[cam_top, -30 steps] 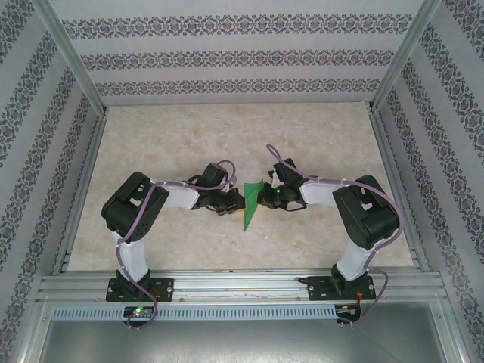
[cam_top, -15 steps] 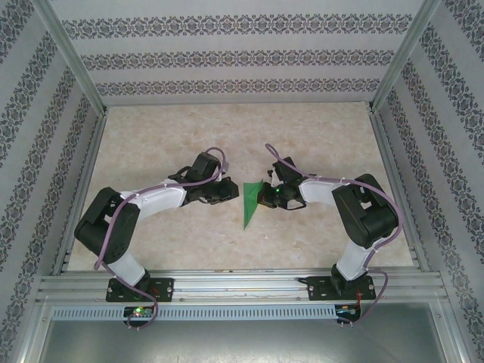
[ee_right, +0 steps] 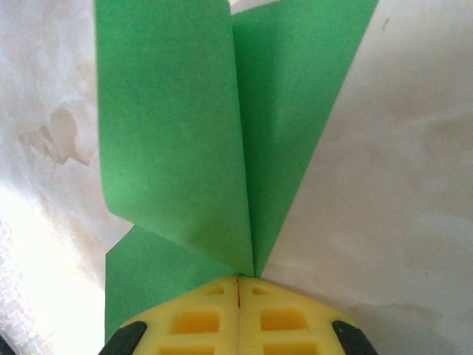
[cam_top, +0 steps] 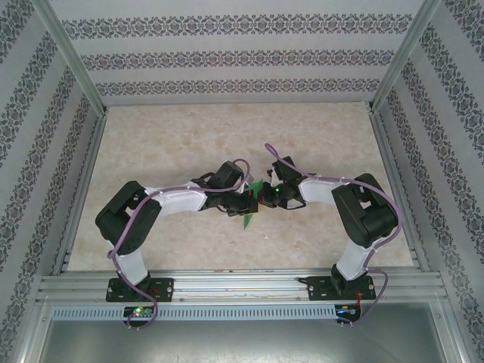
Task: Fold a paper plane with a square sheet of paper (fold left side to right side)
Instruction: Fold the wing for the fifth time at the center of the table.
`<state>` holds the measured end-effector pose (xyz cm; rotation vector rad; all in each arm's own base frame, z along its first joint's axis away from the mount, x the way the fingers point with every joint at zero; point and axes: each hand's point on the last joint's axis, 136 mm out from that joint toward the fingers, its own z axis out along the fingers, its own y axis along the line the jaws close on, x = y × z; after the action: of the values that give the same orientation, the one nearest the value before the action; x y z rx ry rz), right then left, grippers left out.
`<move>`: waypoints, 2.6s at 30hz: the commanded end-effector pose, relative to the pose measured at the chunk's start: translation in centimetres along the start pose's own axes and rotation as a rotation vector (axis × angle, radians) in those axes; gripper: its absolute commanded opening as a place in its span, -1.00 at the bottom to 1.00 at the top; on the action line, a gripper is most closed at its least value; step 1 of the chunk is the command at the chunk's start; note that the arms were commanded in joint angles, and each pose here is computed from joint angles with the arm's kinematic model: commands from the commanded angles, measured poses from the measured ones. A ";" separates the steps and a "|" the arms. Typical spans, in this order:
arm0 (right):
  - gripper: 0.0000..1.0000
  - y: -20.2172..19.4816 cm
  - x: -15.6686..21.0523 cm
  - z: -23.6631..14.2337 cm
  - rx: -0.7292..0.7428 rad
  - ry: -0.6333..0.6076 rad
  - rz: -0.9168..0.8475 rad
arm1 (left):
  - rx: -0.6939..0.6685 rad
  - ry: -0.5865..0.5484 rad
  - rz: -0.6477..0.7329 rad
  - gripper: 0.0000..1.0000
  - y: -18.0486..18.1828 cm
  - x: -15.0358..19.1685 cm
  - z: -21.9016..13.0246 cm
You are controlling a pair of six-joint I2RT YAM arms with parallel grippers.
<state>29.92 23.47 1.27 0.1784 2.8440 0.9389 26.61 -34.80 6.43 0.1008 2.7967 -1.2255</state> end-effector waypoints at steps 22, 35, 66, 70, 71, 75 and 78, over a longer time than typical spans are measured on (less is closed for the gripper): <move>-0.94 -5.1 2.9 1.4 0.201 0.093 0.037 | -0.146 -0.001 -0.065 -0.94 5.3 0.2 0.9; -0.95 -4.8 2.8 1.4 0.200 0.094 0.031 | -0.171 0.011 -0.088 -0.96 6.8 0.8 1.5; -0.94 3.5 -0.5 -1.2 -0.154 -0.081 -0.147 | -0.262 0.037 -0.131 -1.00 10.1 2.1 2.4; -0.94 3.2 -0.8 -0.3 -0.138 -0.069 -0.141 | -0.270 0.040 -0.135 -1.00 10.2 2.1 2.4; -0.95 3.0 -0.8 -0.1 -0.132 -0.068 -0.140 | -0.275 0.041 -0.136 -1.00 10.3 2.1 2.4; -0.95 2.0 -0.7 0.5 -0.094 -0.064 -0.134 | -0.315 0.046 -0.147 -1.00 10.8 2.2 2.1; -0.95 1.0 -0.6 0.8 -0.053 -0.059 -0.131 | -0.347 0.050 -0.160 -1.00 11.4 2.4 1.9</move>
<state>30.04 24.73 1.85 0.0343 2.7361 1.0308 27.18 -32.77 1.73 -0.0001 2.8790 -1.0687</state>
